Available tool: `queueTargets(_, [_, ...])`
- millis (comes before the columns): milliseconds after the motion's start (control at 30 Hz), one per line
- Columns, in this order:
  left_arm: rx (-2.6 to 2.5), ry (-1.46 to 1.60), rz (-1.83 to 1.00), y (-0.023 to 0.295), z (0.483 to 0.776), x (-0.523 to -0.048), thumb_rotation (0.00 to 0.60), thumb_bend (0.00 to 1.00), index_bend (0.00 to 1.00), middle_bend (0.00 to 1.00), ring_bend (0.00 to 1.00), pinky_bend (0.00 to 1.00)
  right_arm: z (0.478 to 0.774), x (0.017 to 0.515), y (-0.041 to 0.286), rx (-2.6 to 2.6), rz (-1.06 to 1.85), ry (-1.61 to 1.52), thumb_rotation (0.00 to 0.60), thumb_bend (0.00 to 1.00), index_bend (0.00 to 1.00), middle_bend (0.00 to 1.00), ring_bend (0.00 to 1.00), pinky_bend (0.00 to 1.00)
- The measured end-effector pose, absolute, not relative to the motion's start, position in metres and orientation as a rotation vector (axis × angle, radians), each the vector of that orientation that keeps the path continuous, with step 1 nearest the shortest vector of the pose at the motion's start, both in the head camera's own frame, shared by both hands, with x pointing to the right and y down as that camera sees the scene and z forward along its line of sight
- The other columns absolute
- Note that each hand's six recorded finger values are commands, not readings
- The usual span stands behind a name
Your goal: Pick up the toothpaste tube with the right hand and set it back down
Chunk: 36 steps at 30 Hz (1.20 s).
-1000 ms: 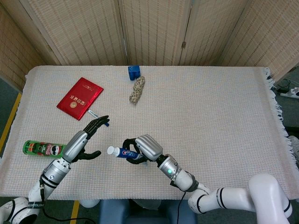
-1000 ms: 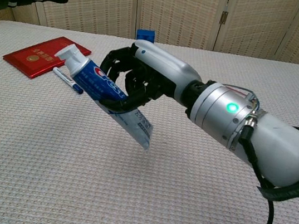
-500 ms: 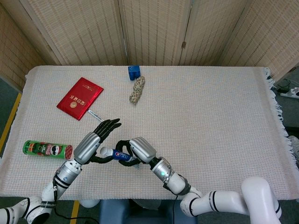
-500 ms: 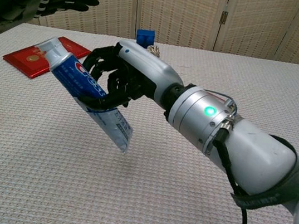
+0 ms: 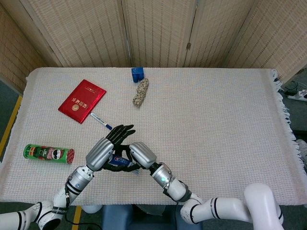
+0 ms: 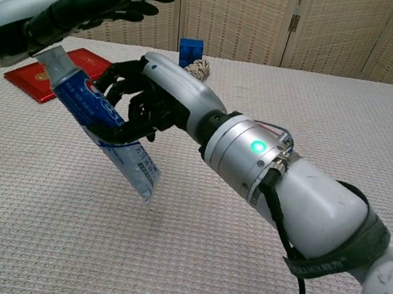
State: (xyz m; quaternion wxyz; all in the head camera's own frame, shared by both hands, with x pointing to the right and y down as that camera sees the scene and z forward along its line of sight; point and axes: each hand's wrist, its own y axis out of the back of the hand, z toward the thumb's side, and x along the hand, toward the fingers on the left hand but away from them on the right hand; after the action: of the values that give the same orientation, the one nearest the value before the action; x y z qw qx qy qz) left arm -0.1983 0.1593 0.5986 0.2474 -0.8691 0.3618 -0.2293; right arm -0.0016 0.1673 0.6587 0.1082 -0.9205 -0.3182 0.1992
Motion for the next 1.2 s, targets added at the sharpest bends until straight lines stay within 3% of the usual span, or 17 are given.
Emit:
queueTargets(833, [-2.260, 1.012, -0.608, 0.162, 0.604, -0.190, 0.023, 0.14, 0.00, 0.04, 0.00, 0.00, 0.654, -0.012, 0.173, -2.766, 0.495, -1.066, 0.600, 0.87, 0.72, 0.63, 0.73, 0.71])
queueTargets(1200, [-2.252, 1.032, -0.624, 0.157, 0.599, -0.206, 0.019, 0.14, 0.00, 0.04, 0.00, 0.00, 0.663, 0.006, 0.169, -2.665, 0.601, -0.937, 0.600, 0.87, 0.72, 0.63, 0.73, 0.71])
